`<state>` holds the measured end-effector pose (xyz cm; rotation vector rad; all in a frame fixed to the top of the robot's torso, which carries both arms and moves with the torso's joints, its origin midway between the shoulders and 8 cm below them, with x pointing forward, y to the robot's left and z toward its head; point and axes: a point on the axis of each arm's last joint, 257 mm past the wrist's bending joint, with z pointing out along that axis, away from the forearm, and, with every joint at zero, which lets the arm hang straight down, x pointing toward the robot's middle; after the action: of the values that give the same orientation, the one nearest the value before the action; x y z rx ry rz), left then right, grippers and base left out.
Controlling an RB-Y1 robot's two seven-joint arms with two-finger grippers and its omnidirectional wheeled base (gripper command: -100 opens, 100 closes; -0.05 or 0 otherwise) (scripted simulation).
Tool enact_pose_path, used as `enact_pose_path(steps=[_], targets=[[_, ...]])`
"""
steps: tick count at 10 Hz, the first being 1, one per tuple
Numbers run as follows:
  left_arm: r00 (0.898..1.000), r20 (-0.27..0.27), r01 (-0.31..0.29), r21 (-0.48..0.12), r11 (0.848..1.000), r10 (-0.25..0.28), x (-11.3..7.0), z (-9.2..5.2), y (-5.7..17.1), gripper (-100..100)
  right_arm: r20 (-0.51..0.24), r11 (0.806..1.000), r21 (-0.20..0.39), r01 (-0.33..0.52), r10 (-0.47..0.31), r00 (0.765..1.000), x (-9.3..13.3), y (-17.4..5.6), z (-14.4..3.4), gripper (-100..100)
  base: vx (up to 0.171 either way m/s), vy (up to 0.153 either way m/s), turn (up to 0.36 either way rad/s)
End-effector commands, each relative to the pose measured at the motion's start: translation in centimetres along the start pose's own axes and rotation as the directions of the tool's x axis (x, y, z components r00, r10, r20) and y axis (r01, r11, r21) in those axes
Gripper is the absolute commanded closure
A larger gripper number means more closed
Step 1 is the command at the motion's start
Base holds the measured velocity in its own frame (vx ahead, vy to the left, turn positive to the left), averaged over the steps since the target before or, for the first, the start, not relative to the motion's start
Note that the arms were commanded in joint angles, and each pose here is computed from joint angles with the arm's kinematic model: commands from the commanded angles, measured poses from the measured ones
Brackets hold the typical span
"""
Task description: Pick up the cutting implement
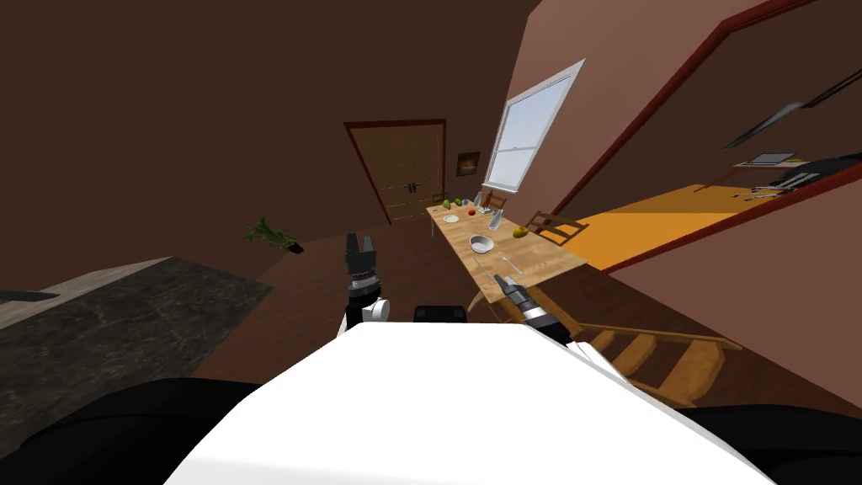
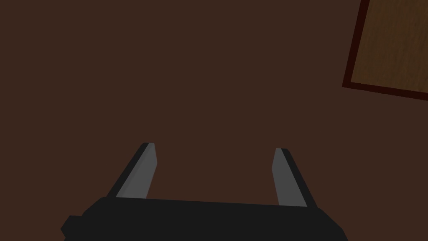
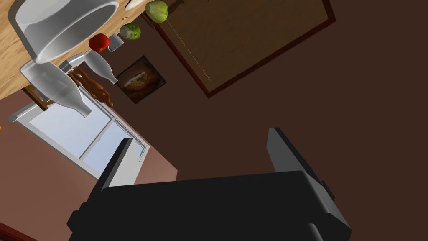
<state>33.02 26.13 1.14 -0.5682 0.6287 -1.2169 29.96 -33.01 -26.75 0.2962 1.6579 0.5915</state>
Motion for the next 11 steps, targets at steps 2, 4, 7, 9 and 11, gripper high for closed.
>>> enact_pose_path(steps=[2,4,7,9,11], targets=[[1.0,0.0,0.0,0.0,1.0,0.0,0.0,0.0,0.0,0,-0.103,0.997,0.046,0.063,-0.058,0.993,2.6,-2.7,-2.0,-100,0.158,0.066,0.082],[1.0,0.0,0.0,0.0,1.0,0.0,0.0,0.0,0.0,0,-0.23,0.987,0.081,0.14,-0.118,0.966,5.7,-5.7,-4.6,-100,0.131,0.035,0.096],[1.0,0.0,0.0,0.0,1.0,0.0,0.0,0.0,0.0,0,-0.354,0.971,0.101,0.215,-0.167,0.92,8.4,-8.6,-7.5,-100,0.192,0.032,0.073],[1.0,0.0,0.0,0.0,1.0,0.0,0.0,0.0,0.0,0,-0.468,0.953,0.109,0.282,-0.201,0.861,10.7,-11.2,-10.7,-100,0.161,0.033,0.05],[1.0,0.0,0.0,0.0,1.0,0.0,0.0,0.0,0.0,0,-0.575,0.932,0.099,0.349,-0.232,0.784,12.4,-13.7,-14.1,-100,0.236,0.037,0.064]])
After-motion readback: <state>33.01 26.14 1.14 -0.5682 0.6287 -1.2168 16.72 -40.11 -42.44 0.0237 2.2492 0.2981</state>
